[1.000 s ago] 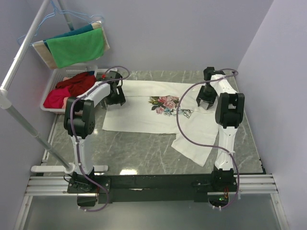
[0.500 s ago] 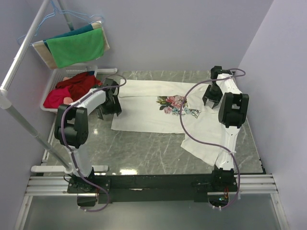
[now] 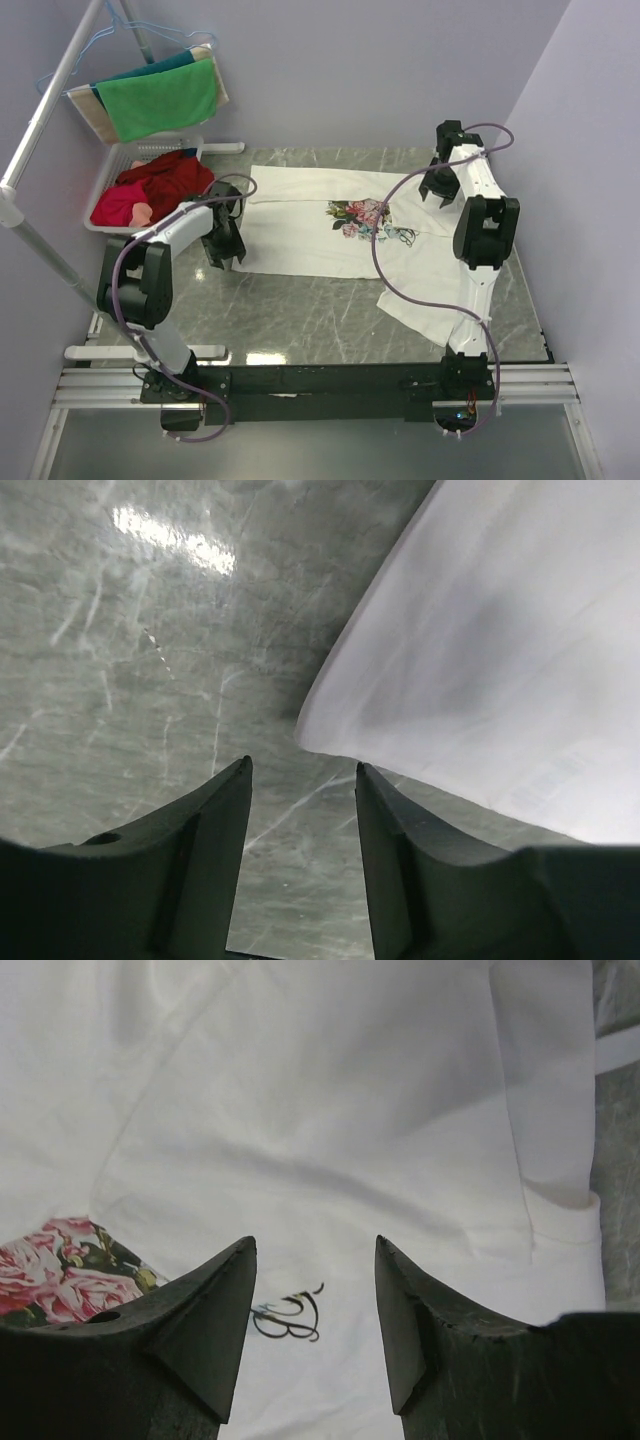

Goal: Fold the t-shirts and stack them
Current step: Fold the tshirt

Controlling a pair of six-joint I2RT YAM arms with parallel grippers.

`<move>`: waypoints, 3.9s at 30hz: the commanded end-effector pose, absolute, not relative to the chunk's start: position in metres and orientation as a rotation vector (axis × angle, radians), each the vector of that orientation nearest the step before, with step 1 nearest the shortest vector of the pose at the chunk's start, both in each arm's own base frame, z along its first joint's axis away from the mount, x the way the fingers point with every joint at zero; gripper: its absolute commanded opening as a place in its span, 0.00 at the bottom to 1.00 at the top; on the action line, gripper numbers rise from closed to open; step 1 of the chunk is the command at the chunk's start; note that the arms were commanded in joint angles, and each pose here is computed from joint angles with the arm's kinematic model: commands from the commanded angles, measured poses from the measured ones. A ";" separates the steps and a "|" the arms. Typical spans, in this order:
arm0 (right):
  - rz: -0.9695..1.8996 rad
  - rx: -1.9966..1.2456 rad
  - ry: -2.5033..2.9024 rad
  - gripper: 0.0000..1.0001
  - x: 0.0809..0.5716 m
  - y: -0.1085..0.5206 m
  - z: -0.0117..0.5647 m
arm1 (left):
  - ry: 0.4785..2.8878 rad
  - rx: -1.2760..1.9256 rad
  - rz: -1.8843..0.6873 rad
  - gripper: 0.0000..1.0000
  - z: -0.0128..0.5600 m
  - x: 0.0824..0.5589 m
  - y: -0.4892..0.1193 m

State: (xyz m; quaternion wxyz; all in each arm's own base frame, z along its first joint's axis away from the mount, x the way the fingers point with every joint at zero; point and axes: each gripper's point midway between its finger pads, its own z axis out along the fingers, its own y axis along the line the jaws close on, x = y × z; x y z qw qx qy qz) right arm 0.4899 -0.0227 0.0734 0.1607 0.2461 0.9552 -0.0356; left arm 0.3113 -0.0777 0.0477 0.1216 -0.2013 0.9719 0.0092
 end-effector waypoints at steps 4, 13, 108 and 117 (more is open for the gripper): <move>-0.094 0.700 2.671 0.58 0.464 -0.018 0.108 | 2.836 -0.643 -0.018 0.51 0.022 0.314 -0.087; -0.120 0.742 2.708 0.58 0.402 -0.017 0.116 | 2.842 -0.644 -0.014 0.42 0.008 0.320 -0.088; -0.078 1.204 3.106 0.38 0.116 0.046 -0.006 | 2.696 -0.663 0.059 0.01 0.055 0.397 -0.060; -0.202 1.208 3.104 0.41 0.115 0.040 -0.008 | 2.685 -0.665 0.059 0.01 0.060 0.400 -0.058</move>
